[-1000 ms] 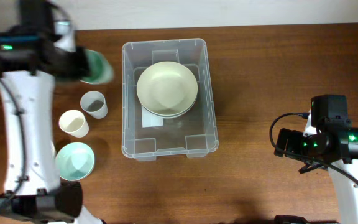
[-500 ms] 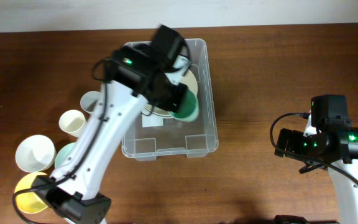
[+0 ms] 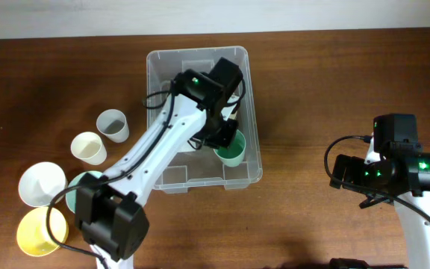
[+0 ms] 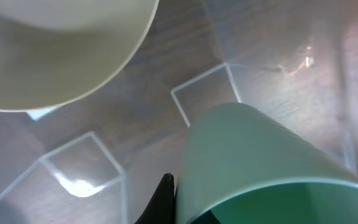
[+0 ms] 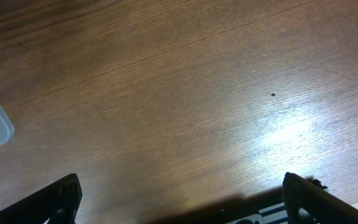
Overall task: Pack container
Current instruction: 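Carry the mint cup into the container's front right corner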
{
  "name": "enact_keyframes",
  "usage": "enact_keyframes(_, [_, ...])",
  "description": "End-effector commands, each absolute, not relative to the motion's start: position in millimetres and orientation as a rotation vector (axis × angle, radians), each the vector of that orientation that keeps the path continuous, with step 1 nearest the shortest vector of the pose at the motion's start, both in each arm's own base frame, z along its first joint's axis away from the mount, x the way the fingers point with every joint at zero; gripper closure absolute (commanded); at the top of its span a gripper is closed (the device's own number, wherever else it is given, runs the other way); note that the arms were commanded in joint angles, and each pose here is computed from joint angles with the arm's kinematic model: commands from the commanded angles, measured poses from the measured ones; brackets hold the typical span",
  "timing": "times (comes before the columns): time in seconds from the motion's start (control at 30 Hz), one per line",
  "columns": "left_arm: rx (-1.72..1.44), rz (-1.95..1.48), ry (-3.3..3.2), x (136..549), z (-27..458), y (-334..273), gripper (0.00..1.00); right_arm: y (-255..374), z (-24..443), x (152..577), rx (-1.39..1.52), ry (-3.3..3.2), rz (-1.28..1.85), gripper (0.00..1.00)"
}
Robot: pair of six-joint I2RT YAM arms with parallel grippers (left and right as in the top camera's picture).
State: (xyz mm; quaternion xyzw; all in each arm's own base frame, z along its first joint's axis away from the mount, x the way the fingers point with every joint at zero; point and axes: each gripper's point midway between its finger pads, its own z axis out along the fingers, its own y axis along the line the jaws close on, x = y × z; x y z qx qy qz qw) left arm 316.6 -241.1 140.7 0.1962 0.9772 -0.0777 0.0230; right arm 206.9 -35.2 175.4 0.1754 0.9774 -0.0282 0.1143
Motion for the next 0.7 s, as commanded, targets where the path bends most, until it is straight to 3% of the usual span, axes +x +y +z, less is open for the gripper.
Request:
enact_keyframes(0.0, [0.512, -0.252, 3.089, 309, 120, -250, 1.0, -36, 175, 207, 0.525, 2.862, -0.097, 0.01])
enact_keyframes(0.37, [0.277, -0.182, 3.096, 314, 77, -249, 1.0, -36, 175, 206, 0.524, 2.863, -0.092, 0.01])
enact_keyframes(0.67, [0.267, -0.17, 3.112, 308, 62, -245, 0.99, -36, 175, 206, 0.525, 2.866, -0.092, 0.01])
